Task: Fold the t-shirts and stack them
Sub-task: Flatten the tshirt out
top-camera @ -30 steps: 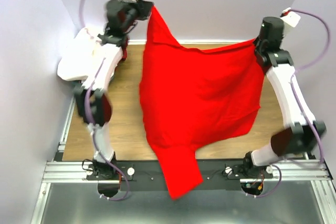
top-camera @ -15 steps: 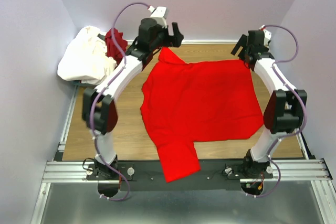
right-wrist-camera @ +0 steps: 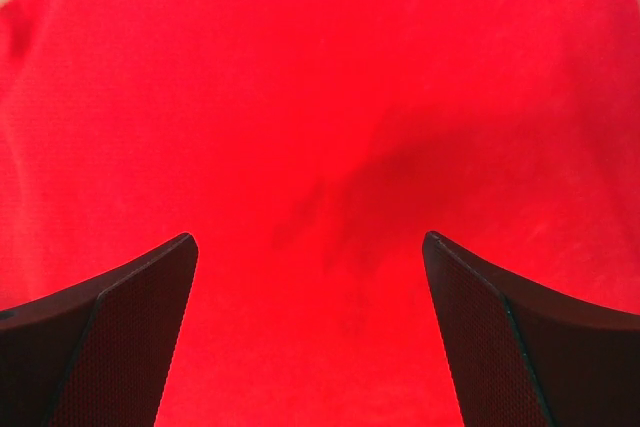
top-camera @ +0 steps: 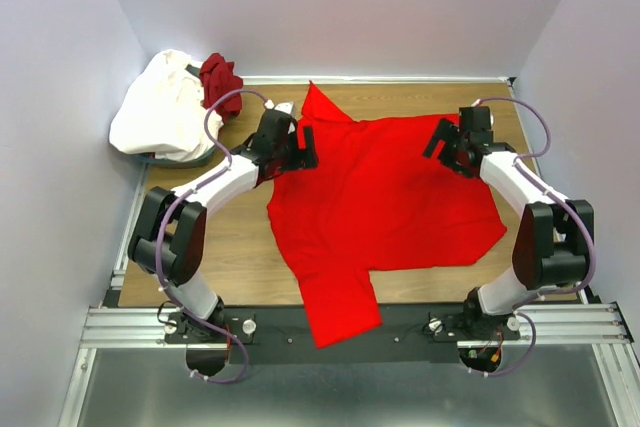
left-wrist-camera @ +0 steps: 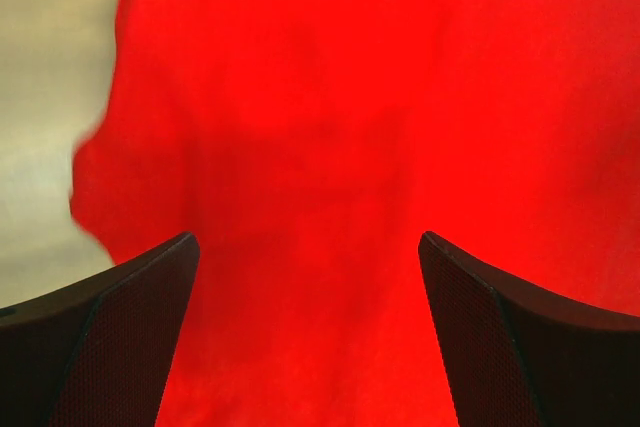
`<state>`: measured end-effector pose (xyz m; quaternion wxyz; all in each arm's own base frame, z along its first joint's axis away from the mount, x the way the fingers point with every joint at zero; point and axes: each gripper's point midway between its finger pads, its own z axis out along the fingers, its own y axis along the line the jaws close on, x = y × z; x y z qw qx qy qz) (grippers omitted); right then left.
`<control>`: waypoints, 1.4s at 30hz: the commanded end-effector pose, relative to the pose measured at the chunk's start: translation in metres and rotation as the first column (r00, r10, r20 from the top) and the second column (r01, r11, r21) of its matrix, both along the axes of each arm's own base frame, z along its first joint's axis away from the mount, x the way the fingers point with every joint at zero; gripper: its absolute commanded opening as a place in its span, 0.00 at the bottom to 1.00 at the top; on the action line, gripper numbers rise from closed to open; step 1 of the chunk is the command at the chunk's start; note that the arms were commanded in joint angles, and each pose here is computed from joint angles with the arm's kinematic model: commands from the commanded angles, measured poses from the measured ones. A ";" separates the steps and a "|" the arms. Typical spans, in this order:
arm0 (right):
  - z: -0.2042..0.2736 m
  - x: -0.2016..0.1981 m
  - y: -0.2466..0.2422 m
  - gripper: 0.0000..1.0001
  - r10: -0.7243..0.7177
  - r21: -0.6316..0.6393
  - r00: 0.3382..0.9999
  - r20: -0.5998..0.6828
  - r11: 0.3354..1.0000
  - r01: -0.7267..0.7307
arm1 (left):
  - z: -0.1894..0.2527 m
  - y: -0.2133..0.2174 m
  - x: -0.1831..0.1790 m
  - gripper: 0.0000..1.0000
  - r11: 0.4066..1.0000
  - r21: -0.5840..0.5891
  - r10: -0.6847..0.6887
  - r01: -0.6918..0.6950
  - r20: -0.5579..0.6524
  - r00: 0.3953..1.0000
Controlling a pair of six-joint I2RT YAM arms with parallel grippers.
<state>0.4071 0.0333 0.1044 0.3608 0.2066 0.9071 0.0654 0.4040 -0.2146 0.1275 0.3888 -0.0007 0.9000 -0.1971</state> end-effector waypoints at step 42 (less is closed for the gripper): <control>-0.114 -0.019 0.040 1.00 0.039 0.121 0.950 -0.310 0.993 -0.001 | -0.096 0.018 0.080 0.98 0.997 -0.018 0.074 -0.077 -0.161 0.984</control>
